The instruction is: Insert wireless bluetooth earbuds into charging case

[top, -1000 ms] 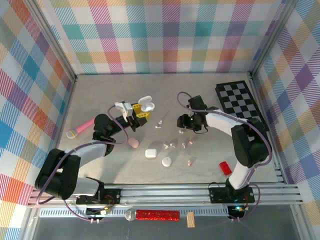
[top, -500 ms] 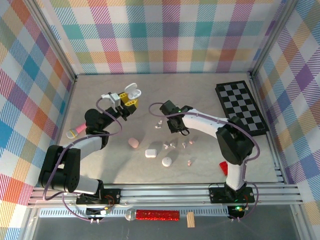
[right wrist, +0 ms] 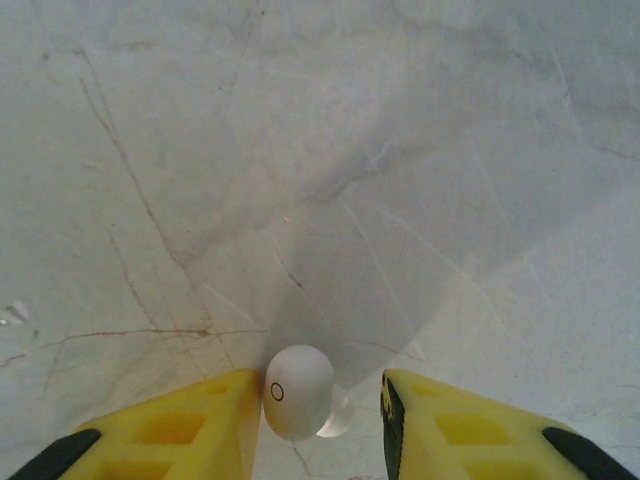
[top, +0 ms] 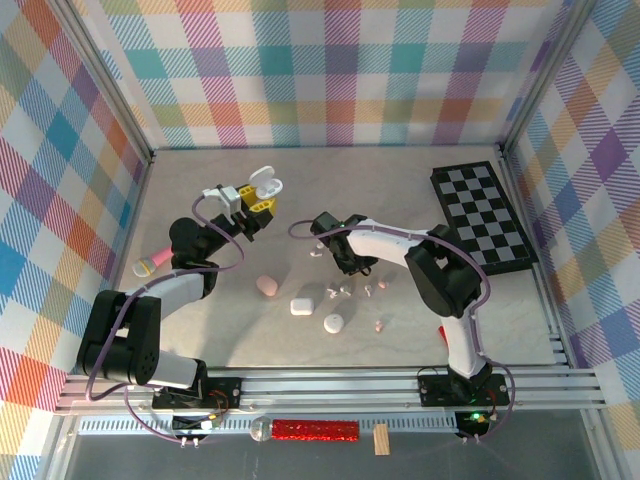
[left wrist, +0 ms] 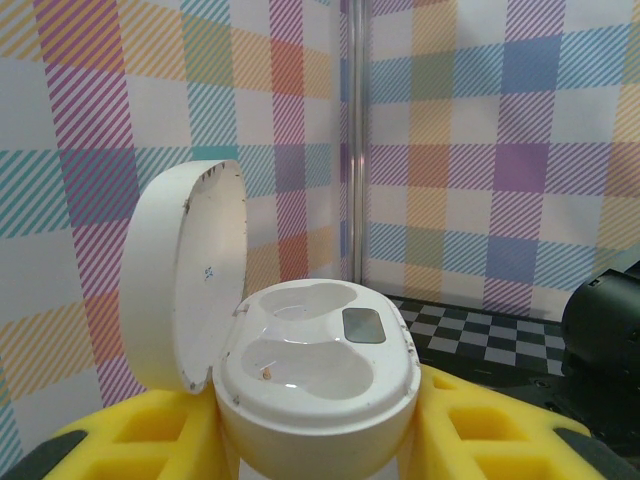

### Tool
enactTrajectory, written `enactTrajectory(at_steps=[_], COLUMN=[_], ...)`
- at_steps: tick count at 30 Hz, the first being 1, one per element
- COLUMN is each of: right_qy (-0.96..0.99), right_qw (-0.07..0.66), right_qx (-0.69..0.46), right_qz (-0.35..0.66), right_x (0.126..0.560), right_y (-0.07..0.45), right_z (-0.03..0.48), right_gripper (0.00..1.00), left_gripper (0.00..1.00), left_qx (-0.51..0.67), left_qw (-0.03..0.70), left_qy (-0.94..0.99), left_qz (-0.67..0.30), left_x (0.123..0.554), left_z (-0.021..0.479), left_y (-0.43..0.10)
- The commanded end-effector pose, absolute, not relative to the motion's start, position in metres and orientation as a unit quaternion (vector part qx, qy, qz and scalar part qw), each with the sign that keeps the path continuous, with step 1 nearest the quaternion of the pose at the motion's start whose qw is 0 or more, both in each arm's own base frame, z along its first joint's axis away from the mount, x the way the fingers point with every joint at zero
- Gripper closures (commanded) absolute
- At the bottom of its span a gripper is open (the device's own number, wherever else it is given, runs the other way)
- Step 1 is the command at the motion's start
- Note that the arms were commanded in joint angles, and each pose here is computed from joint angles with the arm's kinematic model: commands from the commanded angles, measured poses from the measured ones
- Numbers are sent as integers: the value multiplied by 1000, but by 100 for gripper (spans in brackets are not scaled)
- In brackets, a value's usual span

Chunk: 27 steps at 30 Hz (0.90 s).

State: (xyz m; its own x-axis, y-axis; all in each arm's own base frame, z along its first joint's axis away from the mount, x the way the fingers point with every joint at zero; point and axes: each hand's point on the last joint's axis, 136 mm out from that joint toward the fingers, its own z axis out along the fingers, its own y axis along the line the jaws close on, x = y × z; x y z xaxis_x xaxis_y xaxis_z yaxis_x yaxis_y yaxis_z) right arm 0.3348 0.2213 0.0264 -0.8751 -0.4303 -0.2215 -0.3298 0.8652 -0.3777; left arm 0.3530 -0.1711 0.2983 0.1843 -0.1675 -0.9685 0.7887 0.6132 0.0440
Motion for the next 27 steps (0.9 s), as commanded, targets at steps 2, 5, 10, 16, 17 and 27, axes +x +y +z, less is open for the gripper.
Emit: enactTrajectory(at_steps=[2,5,10,16,17,27], right_qy=[950,949,952,956,957,978], right_qw=[143,138,130,125,125,154], right_qx=[-212,-217,-212,-201,-199,-141], right_qz=[-179,-182,-178,-176,-172,-4], right_x=[336,336,336,335,334,328], right_y=[222,222,222,217,217,230], right_z=[25,21,19,22,23,57], right_gripper=[65,65,70,78,80,80], left_gripper=[62,62,62,62,62,62], left_qx=[298,301,301,301,301,316], left_qw=[738,738,736,733,733,721], left_qy=[508,507,508,510,510,511], left_qz=[-328,-329,-332,-334,-334,-346], left_x=[346,345,345,346,346,341], left_z=[323,324,323,321,321,314], left_y=[-167,-168,-168,-169,-169,-180])
